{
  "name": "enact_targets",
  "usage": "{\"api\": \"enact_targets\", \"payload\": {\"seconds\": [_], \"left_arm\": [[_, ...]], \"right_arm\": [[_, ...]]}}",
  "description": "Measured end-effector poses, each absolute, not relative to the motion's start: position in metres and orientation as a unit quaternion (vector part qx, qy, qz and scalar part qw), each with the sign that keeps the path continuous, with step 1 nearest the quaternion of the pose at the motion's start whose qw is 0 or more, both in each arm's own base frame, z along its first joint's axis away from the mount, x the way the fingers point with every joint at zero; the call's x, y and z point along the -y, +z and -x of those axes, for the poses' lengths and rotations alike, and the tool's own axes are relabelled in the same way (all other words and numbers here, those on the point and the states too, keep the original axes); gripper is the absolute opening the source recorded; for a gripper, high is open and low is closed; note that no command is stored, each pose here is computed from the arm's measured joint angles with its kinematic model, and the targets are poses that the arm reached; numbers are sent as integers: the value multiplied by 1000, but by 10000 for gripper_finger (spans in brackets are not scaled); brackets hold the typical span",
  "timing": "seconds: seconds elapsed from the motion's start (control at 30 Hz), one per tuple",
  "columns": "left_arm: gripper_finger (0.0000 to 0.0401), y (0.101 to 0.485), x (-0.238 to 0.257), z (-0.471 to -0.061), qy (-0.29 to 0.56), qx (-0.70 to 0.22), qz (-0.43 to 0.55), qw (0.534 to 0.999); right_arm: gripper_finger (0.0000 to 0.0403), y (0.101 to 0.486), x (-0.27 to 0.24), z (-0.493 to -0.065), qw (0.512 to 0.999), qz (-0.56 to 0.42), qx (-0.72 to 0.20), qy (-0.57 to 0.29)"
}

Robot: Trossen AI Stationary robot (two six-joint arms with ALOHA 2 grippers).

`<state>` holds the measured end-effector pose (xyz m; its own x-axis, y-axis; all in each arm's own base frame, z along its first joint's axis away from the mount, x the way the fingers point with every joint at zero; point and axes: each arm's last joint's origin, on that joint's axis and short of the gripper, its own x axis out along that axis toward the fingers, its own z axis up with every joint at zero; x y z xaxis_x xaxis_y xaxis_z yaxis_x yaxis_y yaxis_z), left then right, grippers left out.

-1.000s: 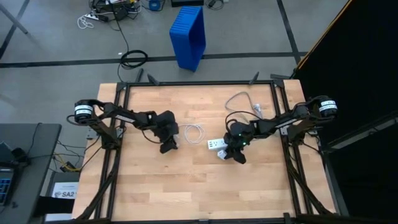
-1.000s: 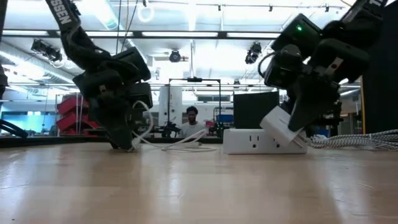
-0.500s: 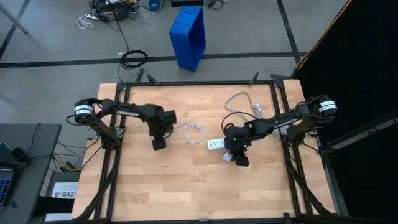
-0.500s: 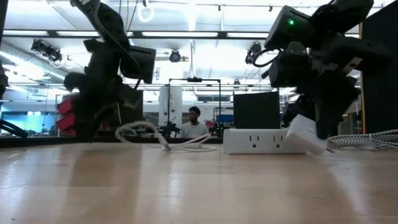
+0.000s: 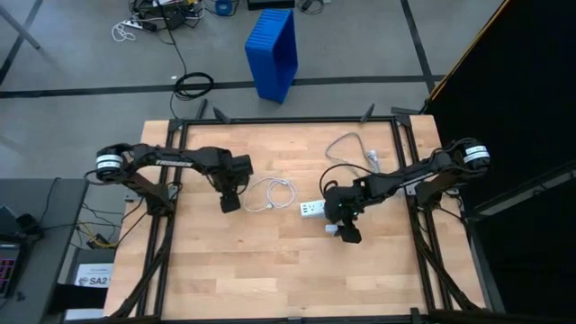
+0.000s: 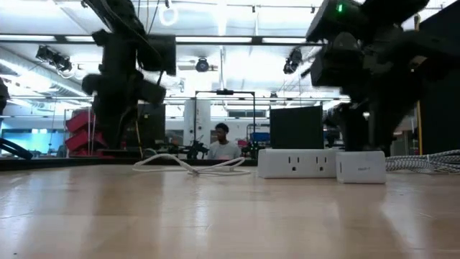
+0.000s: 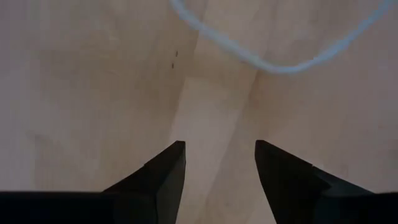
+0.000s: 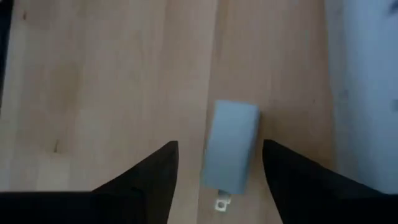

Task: Insert USB
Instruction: Remove the white charger cable from the white charger adapter, then return to Home Position

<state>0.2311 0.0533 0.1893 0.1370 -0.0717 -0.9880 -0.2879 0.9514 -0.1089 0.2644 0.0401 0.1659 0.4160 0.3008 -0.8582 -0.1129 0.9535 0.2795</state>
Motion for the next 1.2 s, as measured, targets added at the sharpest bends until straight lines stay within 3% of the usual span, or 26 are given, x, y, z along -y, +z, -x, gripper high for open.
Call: {"api": "enact_targets", "payload": {"seconds": [0.17,0.33,0.47,0.57,0.77,1.2], "left_arm": [[160,236,-46,-203,86,-574,113,806],[109,278,-35,-174,115,-332,58,934],[40,276,-27,-153,94,-186,28,978],[8,263,-24,-138,88,-143,14,986],[2,252,-19,-110,84,-67,3,994],[0,179,-16,-104,62,-17,29,998]], "right_arm": [[161,214,-30,-254,885,18,-460,65],[96,264,-16,-225,952,65,-291,66],[39,278,-1,-193,980,89,-170,56],[6,275,10,-167,988,89,-126,28],[2,261,24,-126,994,93,-51,-24],[0,178,33,-107,997,51,46,-23]]}}
